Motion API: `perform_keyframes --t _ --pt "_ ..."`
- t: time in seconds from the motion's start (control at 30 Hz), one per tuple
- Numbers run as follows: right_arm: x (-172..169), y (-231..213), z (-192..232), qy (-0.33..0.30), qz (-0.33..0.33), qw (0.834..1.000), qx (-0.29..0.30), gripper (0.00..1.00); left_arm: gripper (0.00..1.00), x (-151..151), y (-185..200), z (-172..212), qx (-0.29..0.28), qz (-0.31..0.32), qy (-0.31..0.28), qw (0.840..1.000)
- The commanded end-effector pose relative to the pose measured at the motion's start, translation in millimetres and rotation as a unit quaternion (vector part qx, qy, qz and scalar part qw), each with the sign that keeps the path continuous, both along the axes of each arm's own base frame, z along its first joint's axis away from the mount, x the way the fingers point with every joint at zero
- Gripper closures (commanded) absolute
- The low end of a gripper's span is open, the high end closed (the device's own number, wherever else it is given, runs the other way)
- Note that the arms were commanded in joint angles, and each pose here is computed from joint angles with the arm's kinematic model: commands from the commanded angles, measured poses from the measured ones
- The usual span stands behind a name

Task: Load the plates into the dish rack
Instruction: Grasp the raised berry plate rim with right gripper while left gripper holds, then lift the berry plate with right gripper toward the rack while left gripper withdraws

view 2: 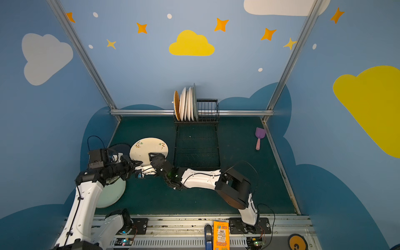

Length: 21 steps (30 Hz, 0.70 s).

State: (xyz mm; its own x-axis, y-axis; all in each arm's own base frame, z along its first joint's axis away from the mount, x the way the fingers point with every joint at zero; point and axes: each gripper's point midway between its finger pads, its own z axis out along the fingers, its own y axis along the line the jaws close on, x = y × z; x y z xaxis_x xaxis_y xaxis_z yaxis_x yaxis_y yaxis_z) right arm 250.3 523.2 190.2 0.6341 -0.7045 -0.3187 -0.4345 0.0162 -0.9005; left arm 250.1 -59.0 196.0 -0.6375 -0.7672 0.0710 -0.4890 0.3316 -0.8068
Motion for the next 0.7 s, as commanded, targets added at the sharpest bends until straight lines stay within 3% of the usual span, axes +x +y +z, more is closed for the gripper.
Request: perform_keyframes --t 0.0,0.3,0.43,0.57,0.67 --pt "7.1 6.2 11.8 -0.018 -0.018 0.999 0.02 0.61 0.96 4.2 -13.5 34.3 -0.02 -0.038 -0.067 0.997" --pt "6.8 9.2 13.7 -0.022 -0.02 0.999 0.021 0.98 0.96 5.5 -13.6 28.6 -0.025 -0.037 -0.062 0.997" --pt "10.8 8.7 20.0 -0.024 -0.03 0.999 0.025 1.0 0.96 7.4 -13.1 24.0 -0.025 -0.037 -0.058 0.997" --pt "18.4 6.1 26.4 -0.012 -0.051 0.998 0.033 1.0 0.74 7.9 -10.5 23.9 -0.019 -0.032 -0.06 0.998" --pt "27.0 1.7 30.5 0.009 -0.073 0.997 0.038 1.0 0.47 7.1 -7.6 30.9 -0.02 -0.021 -0.073 0.997"
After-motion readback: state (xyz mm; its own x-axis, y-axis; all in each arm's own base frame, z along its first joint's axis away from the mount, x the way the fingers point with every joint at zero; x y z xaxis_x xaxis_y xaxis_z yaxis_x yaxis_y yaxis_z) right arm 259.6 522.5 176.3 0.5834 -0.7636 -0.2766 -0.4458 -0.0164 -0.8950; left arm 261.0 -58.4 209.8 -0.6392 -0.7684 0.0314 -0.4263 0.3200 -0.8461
